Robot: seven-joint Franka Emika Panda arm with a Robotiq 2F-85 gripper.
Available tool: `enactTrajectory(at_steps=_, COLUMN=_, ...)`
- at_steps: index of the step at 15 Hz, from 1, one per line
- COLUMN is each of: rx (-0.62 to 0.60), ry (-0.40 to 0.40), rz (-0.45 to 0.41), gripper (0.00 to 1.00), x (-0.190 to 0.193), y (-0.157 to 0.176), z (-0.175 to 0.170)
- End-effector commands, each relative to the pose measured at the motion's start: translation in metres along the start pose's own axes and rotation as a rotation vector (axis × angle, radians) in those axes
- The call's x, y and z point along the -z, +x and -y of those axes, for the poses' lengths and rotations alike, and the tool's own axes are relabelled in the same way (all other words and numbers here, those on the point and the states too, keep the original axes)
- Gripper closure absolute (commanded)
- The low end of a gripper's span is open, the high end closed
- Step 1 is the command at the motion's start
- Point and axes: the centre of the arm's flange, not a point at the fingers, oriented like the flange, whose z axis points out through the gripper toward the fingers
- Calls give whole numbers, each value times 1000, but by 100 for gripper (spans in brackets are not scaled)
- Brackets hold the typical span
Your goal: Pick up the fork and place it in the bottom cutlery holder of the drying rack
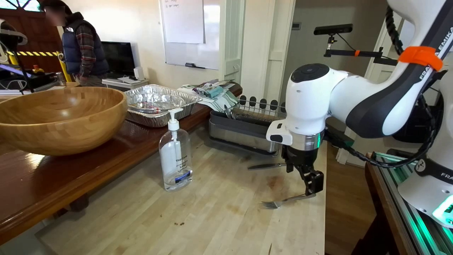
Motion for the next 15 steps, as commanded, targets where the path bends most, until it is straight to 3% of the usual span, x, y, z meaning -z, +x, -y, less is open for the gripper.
enactTrajectory(at_steps=1, rx=-48, ry=23, rz=-24, gripper=0, x=-30, y=16, z=-3)
enactTrajectory(at_steps=5, rx=-77, ry=43, rz=-20, gripper=2, x=-47, y=24, z=-5)
enactTrajectory(at_steps=6, rx=-89, ry=40, rz=-17, gripper=10, x=-50, y=26, z=-6)
enactTrajectory(at_steps=10, rx=-114, ry=43, rz=-22, gripper=4, x=-58, y=34, z=-11)
enactTrajectory(at_steps=11, rx=-120, ry=41, rz=-25, gripper=30, x=-59, y=37, z=-12)
enactTrajectory(at_steps=13, rx=-129, ry=39, rz=-26, gripper=30, x=-60, y=40, z=-13)
enactTrajectory(at_steps=15, rx=-133, ry=37, rz=-27, gripper=47, x=-60, y=42, z=-14)
